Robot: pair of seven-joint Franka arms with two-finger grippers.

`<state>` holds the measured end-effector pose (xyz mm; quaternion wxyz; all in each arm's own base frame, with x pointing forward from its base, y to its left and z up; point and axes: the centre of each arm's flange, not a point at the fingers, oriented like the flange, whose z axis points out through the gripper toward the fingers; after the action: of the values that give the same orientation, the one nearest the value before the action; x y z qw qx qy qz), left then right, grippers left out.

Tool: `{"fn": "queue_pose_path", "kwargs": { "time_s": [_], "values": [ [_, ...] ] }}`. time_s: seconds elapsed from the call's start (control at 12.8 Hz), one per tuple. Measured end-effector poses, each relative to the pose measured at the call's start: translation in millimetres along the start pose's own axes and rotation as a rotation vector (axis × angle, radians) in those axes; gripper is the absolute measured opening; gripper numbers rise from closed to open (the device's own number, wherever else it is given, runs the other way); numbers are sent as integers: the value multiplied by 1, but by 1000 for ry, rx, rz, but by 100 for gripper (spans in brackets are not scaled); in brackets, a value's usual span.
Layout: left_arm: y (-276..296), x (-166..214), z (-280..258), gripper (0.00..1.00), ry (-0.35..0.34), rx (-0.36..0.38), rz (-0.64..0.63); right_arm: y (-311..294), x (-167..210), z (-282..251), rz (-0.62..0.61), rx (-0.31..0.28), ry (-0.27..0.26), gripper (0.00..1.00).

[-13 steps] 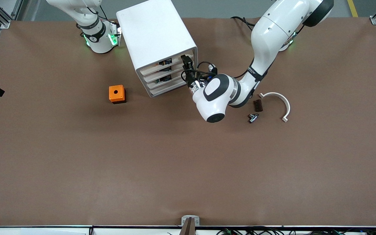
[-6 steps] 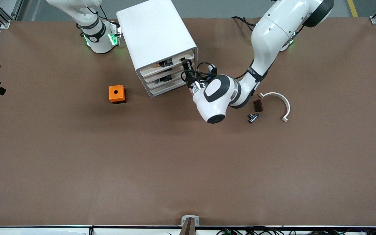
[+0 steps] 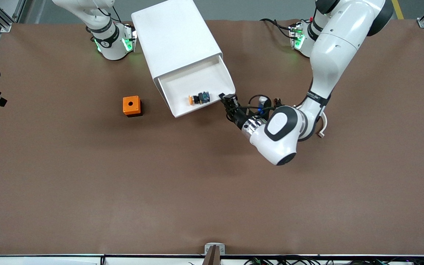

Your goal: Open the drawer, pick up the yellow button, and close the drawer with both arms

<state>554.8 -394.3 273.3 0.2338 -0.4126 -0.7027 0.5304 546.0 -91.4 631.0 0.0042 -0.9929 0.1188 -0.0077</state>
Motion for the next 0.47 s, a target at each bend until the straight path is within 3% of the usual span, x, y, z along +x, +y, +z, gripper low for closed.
{"fn": "queue_pose_path", "kwargs": {
  "time_s": [0.23,0.47],
  "values": [
    [0,-2,-8,56,-11,-14,29,0,0,1,12,0,-4,100],
    [-5,-4,-22,90,-31,-29,43,-11,-2,4,113,-2,-22,100]
  ]
}}
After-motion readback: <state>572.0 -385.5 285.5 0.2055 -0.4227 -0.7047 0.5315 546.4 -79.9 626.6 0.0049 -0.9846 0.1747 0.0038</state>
